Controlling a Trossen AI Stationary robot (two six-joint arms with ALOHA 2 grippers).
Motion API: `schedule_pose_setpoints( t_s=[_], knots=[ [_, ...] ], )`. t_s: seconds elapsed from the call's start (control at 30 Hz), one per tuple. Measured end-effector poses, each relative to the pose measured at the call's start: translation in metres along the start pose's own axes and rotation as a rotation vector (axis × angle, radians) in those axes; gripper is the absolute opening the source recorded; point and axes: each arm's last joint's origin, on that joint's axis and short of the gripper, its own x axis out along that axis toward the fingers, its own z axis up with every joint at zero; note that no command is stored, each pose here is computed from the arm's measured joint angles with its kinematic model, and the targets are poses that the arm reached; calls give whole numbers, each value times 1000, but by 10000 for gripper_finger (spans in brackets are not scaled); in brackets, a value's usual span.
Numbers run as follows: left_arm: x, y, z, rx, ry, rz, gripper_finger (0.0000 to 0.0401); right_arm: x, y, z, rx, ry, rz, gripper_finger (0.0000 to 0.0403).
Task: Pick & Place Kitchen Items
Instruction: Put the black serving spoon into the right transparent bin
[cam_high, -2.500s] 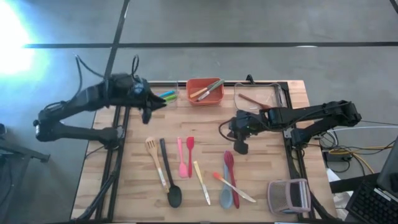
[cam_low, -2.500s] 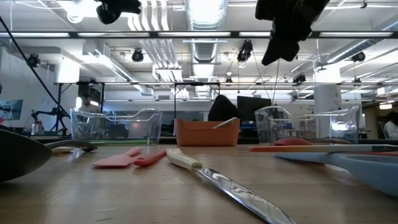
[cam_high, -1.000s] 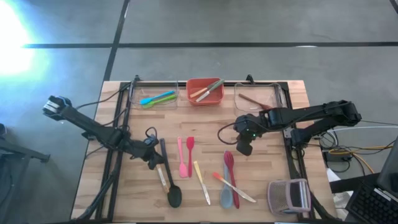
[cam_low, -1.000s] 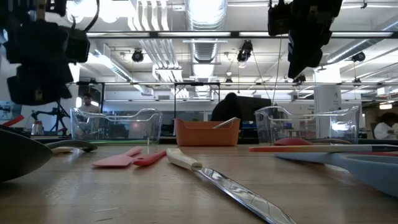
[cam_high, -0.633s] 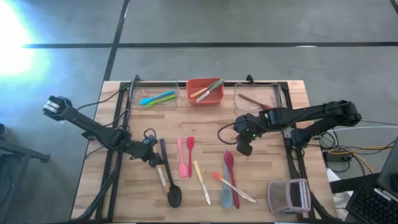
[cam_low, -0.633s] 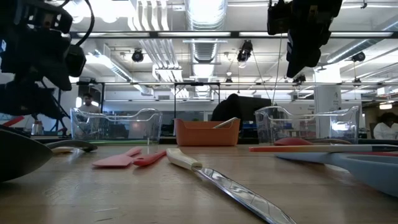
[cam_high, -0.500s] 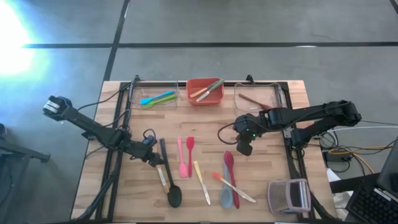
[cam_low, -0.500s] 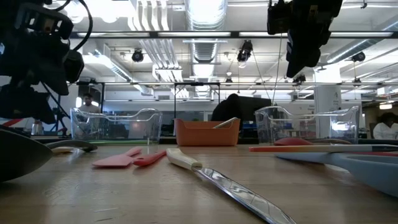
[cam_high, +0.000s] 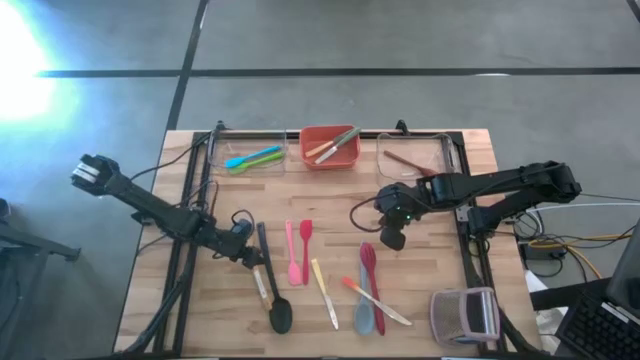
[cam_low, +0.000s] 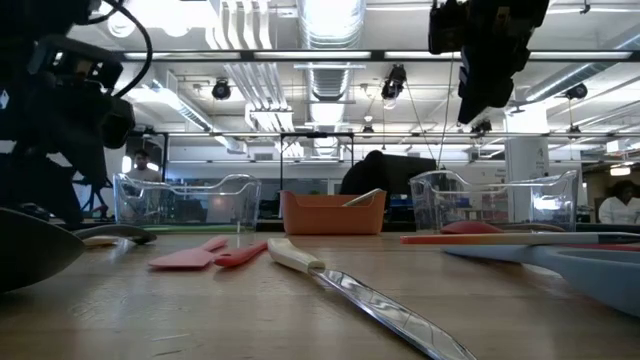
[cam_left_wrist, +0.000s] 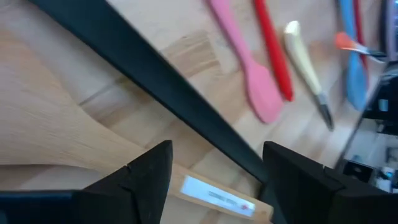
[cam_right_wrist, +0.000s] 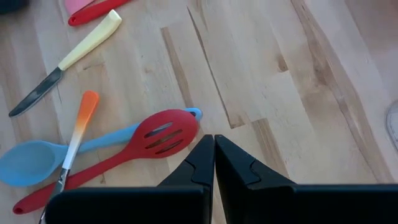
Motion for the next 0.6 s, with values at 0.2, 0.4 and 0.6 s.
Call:
schedule_pose_setpoints(
  t_s=[0.2, 0.4, 0.6],
  knots=[
    [13, 0, -1, 6, 1, 17, 253, 0, 1, 2, -8, -18, 8, 8],
    [25, 3, 0, 1, 1, 53, 252, 0, 1, 2, -32, -19, 8, 8],
    [35, 1, 2, -7, 4, 39, 254, 0, 0, 2, -45, -22, 8, 8]
  ],
)
